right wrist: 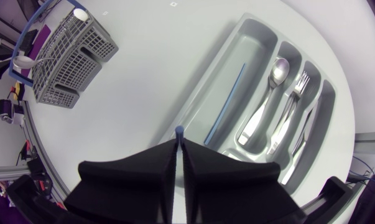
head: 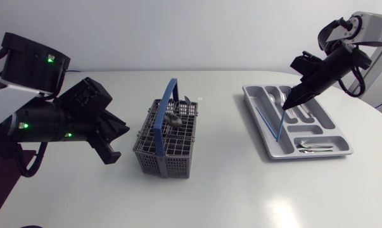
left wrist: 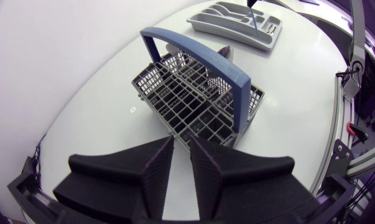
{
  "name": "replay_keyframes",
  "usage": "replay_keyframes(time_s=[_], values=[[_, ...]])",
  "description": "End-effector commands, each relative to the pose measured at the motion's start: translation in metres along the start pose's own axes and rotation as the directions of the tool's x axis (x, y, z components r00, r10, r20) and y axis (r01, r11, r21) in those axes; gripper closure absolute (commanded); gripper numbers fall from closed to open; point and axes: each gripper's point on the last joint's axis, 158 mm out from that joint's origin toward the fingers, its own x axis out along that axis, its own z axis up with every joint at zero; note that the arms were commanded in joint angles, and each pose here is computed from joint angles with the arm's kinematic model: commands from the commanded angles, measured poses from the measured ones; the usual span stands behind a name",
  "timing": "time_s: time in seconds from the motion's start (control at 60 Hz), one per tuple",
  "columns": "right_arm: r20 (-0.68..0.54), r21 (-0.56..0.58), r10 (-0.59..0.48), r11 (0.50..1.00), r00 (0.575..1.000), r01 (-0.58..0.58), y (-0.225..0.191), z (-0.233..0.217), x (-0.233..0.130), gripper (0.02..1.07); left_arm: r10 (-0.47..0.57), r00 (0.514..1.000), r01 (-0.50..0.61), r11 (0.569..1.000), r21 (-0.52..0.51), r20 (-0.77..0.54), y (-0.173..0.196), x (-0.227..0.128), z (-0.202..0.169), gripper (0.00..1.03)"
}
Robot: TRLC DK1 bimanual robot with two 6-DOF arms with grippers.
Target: Unload the cutlery basket into the drawer organizer.
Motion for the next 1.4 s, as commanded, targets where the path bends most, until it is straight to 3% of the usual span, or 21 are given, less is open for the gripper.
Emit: replay_keyframes(time_s=[0.0,0.333,0.6,0.933,1.117,1.2,1.383], values=[[-0.037,0.053,0.032,0.998,0.999,-0.031,-0.004,-0.003,0.016,1.02,0.002,0.999,-0.002,1.0,-0.012,0.037,0.001,-0.009,0.013,0.82],[-0.026,0.142,0.068,0.988,0.997,-0.064,-0.034,0.01,0.06,1.02,0.002,0.999,-0.001,1.0,-0.012,0.035,0.0,-0.01,0.012,0.82],[0.005,0.198,0.033,0.98,0.999,-0.033,-0.059,0.024,0.084,1.0,0.003,0.999,-0.003,1.0,-0.013,0.038,0.0,-0.013,0.012,0.82],[0.107,0.161,-0.044,0.987,0.993,0.026,-0.053,0.048,0.045,0.5,0.007,0.999,-0.007,1.0,-0.015,0.033,-0.002,-0.016,0.004,0.83],[0.221,0.08,-0.071,0.995,0.973,0.055,-0.017,0.073,0.008,0.39,0.002,1.0,-0.002,1.0,-0.013,0.027,-0.006,-0.018,-0.002,0.83],[0.267,0.02,-0.044,0.999,0.963,0.04,0.013,0.086,-0.001,0.38,-0.012,1.0,0.012,1.0,-0.005,0.015,-0.012,-0.015,-0.008,0.83],[0.294,-0.059,0.008,0.998,0.956,0.009,0.059,0.107,0.008,0.38,-0.035,0.999,0.035,0.999,0.012,-0.01,-0.023,-0.01,-0.02,0.84]])
